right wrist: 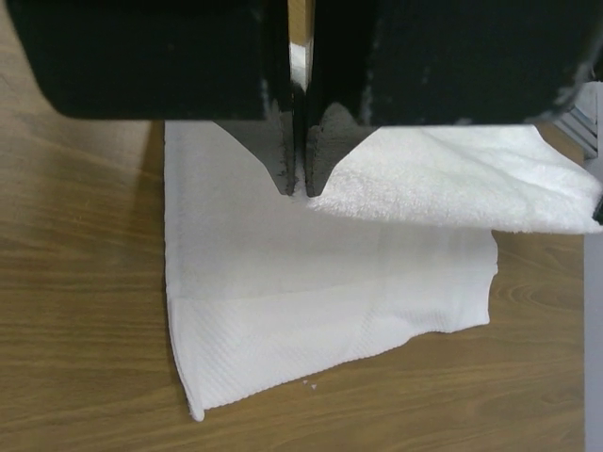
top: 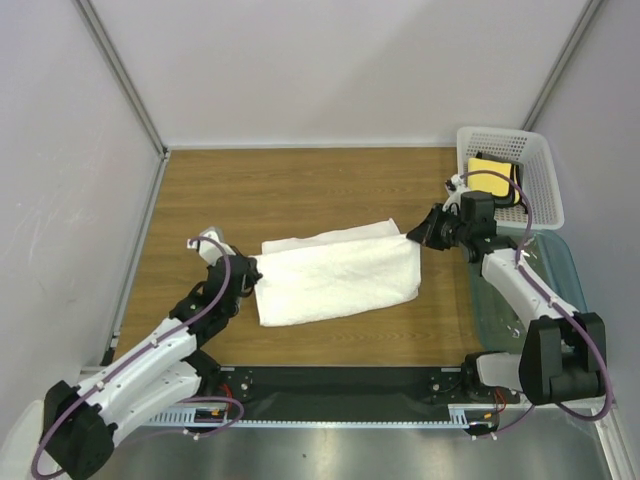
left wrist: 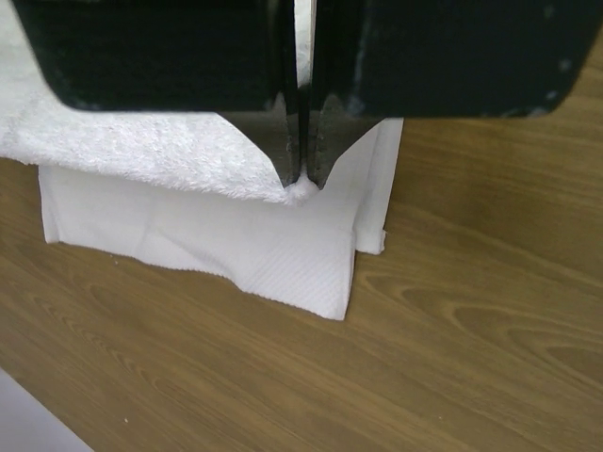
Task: Fold and stack the towels
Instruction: Fold the towel
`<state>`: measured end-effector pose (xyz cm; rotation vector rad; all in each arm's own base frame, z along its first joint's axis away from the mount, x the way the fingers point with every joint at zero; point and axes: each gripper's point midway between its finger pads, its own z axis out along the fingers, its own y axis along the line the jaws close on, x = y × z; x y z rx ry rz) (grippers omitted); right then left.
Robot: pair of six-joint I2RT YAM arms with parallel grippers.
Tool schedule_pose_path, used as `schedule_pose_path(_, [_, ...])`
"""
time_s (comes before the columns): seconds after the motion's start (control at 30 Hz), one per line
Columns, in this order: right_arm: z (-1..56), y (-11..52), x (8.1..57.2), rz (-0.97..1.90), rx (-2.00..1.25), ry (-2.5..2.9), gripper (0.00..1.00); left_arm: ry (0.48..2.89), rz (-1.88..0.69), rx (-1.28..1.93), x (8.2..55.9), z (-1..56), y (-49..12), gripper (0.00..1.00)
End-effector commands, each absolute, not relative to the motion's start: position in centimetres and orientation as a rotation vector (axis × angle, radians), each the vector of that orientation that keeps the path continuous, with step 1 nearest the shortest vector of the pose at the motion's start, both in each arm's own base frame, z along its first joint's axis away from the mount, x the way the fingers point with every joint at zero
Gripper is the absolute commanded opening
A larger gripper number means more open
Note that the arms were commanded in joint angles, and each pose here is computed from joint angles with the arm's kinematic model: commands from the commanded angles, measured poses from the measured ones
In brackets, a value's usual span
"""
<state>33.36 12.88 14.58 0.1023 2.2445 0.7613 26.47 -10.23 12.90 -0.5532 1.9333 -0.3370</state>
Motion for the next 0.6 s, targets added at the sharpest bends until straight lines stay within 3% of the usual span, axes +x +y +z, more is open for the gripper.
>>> schedule_pose_path(0.0, [15.9,11.5,36.4,0.649,0.066,2.156,0.00,1.829,-0.276,-0.575,29.2,15.3,-8.2,0.00])
schedule_pose_path(0.57, [10.5,11.4,42.1,0.641,0.095,2.180,0.00,1.934,-0.196,-0.562,32.9,8.5,-8.8,0.00])
